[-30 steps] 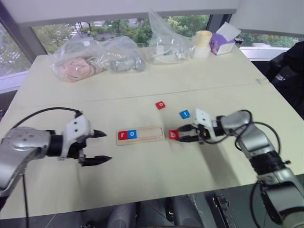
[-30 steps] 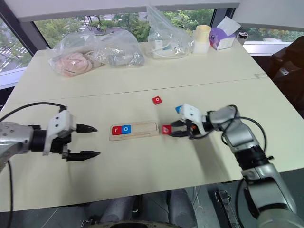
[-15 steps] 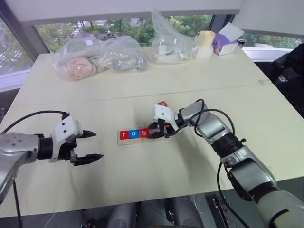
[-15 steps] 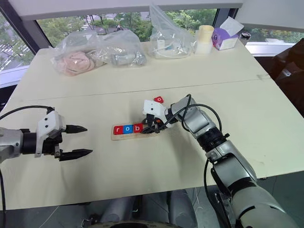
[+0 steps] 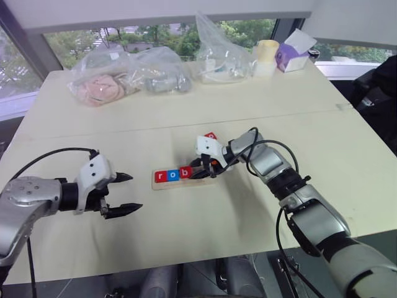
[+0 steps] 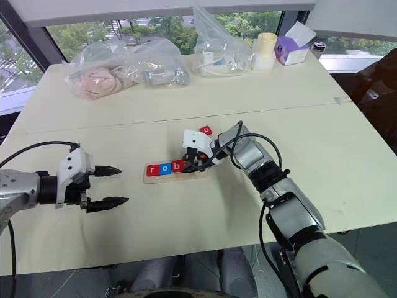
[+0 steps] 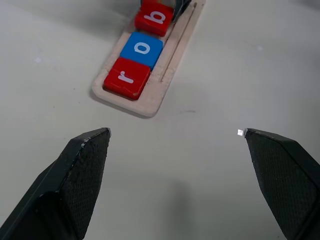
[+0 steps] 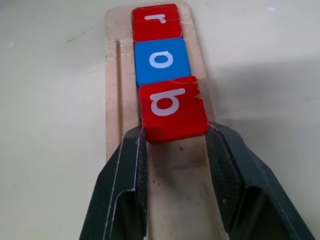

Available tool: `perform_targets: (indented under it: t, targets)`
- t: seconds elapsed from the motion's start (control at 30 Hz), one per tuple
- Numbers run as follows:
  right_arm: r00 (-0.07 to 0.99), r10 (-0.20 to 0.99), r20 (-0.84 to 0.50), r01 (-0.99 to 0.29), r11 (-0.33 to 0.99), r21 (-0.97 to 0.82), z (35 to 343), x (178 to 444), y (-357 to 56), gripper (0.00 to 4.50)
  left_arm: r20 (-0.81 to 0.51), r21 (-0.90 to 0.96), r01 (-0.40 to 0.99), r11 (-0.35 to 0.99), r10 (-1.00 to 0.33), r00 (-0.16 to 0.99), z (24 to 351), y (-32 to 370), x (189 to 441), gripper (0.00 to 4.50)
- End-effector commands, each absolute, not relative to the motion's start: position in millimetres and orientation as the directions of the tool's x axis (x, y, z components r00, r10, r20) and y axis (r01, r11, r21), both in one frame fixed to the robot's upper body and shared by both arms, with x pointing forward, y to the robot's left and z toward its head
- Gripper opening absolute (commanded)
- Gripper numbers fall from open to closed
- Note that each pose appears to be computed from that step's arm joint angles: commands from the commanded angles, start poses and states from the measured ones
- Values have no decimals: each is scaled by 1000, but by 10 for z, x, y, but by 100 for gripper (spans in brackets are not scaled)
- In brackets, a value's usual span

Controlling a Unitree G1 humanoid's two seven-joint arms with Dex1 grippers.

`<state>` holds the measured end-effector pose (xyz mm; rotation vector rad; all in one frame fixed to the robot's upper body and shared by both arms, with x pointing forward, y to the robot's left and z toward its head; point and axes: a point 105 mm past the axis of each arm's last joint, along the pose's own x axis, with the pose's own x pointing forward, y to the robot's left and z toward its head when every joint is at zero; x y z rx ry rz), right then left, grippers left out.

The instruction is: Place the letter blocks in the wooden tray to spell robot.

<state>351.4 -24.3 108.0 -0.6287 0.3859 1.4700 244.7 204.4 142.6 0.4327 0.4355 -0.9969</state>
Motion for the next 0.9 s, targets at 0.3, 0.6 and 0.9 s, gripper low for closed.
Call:
perform_targets:
  t: [0.3, 0.6, 0.9]
  targets:
    - [68, 801, -595, -980, -58, -190, 1170, 3466, -143, 217, -516, 180, 866, 467, -704, 488, 1440, 1983, 2508, 450]
    - [151, 869, -471, -966, 29, -257, 1516, 3588, -49, 446, -513, 187, 861, 472, -701, 496, 1402, 2007, 2559, 450]
    - [355, 839, -412, -871, 138, -471, 1638, 3755, -381, 446, -500, 190, 861, 472, -708, 499, 1416, 2012, 2582, 450]
